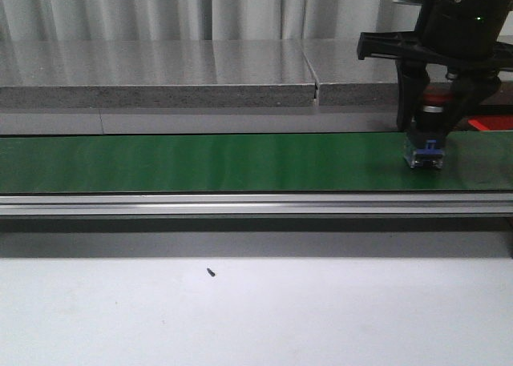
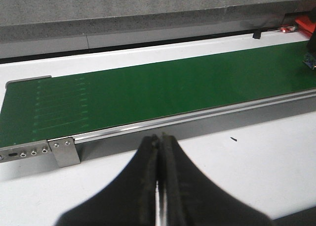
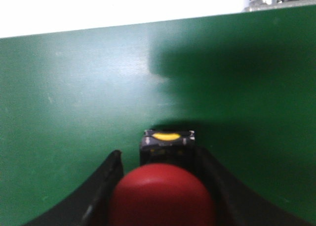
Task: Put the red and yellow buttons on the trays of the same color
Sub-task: 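Carry the red button into the red tray and open the right gripper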
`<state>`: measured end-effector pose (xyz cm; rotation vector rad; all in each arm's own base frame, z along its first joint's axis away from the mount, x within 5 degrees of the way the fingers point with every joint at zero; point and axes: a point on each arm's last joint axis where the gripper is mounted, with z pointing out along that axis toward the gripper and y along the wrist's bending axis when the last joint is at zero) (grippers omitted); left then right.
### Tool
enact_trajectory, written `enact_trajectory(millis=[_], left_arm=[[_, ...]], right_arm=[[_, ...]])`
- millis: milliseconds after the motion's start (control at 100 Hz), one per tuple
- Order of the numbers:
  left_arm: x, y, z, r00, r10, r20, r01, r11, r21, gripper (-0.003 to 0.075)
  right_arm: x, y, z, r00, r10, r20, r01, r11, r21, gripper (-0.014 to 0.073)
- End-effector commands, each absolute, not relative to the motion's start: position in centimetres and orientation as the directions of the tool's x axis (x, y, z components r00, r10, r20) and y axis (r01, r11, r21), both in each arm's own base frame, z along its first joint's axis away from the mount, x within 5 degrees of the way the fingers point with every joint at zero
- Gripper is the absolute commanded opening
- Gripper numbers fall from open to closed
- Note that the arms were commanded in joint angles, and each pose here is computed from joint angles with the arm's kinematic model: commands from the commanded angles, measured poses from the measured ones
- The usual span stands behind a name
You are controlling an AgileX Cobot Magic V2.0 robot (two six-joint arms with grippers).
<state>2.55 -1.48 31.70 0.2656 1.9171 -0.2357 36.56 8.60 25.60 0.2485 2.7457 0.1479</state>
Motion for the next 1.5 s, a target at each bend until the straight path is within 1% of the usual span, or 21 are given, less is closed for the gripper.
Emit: enact_trajectory(millis=[0, 190, 290, 380, 500, 580, 710, 770, 930, 1170, 1280, 1420, 1490], left_arm=[[2.7, -1.6, 33.1, -0.269, 0.036, -0.963, 0.303, 0.952, -0.049, -0.0018], [2.7, -1.6, 33.1, -0.269, 0.036, -0.963, 0.303, 0.952, -0.049, -0.0018], [2.7, -1.6, 33.1, -0.269, 0.036, -0.963, 0.303, 0.952, -0.049, -0.0018], [2.7, -1.6, 33.1, -0.269, 0.036, -0.963, 0.303, 0.952, -0.049, -0.0018], [2.7, -1.6, 33.1, -0.269, 0.036, -0.963, 0.303, 0.952, -0.049, -0.0018], [2.7, -1.6, 33.1, -0.269, 0.036, -0.963, 0.303, 0.952, -0.049, -0.0018], [2.7, -1.6, 33.1, -0.269, 0.036, -0.963, 0.303, 0.952, -0.049, -0.0018], [2.7, -1.6, 33.1, -0.269, 0.036, -0.963, 0.303, 0.952, -0.049, -0.0018], [2.7, -1.6, 33.1, -0.269, 0.036, -0.963, 0.303, 0.952, -0.049, -0.0018], [2.7, -1.6, 33.1, -0.269, 0.036, -0.963, 0.303, 0.952, -0.049, -0.0018], [2.7, -1.6, 33.1, -0.269, 0.036, -0.963, 0.303, 0.952, -0.049, -0.0018], [2.7, -1.6, 33.1, -0.269, 0.036, -0.963, 0.303, 0.952, -0.049, -0.0018], [2.7, -1.6, 33.1, -0.269, 0.036, -0.963, 0.303, 0.952, -0.049, -0.0018]], right_arm=[[36.6, 8.3, 28.5, -0.868, 0.202, -0.454, 0.139, 0.976, 0.168, 0.0224], [35.7, 7.2, 30.5, -0.848, 0.153, -0.507, 0.1, 0.986, 0.131, 0.0224], [35.0, 6.0, 31.9, -0.837, 0.114, -0.534, 0.066, 0.992, 0.108, 0.0224], [34.4, 4.4, 33.0, -0.829, 0.098, -0.55, 0.064, 0.995, 0.082, 0.0224], [33.4, 2.0, 34.2, -0.828, 0.084, -0.555, 0.073, 0.996, 0.042, 0.0224], [32.8, 0.2, 34.9, -0.823, 0.097, -0.56, 0.1, 0.995, 0.025, 0.0224], [31.7, -2.0, 36.2, -0.805, 0.104, -0.584, 0.128, 0.992, 0.0, 0.0224], [31.3, -3.0, 36.5, -0.801, 0.119, -0.587, 0.151, 0.988, -0.006, 0.0224], [30.8, -5.1, 36.4, -0.8, 0.192, -0.568, 0.223, 0.975, 0.016, 0.0224], [30.6, -8.1, 36.4, -0.776, 0.216, -0.593, 0.231, 0.972, 0.053, 0.0224], [30.9, -9.7, 36.6, -0.726, 0.247, -0.642, 0.277, 0.959, 0.056, 0.0224], [31.6, -11.0, 37.0, -0.649, 0.244, -0.721, 0.305, 0.951, 0.047, 0.0224], [32.4, -11.5, 37.1, -0.642, 0.236, -0.73, 0.306, 0.951, 0.039, 0.0224]])
